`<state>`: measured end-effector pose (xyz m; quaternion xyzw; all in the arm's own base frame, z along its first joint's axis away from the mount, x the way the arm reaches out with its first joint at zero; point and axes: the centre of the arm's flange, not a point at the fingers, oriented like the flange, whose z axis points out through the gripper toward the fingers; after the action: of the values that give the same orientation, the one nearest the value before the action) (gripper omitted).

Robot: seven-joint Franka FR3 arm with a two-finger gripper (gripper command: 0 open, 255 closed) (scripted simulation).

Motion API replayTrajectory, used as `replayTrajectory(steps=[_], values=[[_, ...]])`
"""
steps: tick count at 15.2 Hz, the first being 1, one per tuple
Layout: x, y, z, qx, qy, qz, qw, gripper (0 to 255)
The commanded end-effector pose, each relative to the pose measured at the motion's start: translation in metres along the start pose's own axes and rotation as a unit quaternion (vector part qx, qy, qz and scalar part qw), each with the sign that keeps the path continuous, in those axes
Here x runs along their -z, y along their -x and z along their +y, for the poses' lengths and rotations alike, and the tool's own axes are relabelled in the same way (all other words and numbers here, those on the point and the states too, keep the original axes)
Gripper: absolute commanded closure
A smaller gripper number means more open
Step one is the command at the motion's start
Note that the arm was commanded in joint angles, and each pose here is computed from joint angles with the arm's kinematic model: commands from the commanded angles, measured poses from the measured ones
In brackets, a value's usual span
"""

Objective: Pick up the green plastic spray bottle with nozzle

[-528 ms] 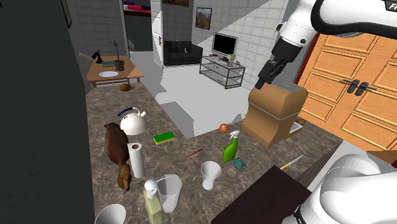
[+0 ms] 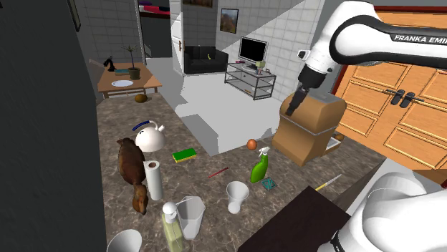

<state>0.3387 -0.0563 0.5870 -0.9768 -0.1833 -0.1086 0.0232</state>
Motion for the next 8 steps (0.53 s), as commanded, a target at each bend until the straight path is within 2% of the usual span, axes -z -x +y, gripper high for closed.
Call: replayTrajectory(steps=[1, 4, 8], values=[[-0.021, 0.002, 0.013, 0.040, -0.008, -0.007, 0.9991, 0], [-0.056, 0.001, 0.035, 0.096, -0.019, -0.018, 0.9950, 0], [-0.103, -0.003, 0.063, 0.170, -0.034, -0.032, 0.9843, 0]])
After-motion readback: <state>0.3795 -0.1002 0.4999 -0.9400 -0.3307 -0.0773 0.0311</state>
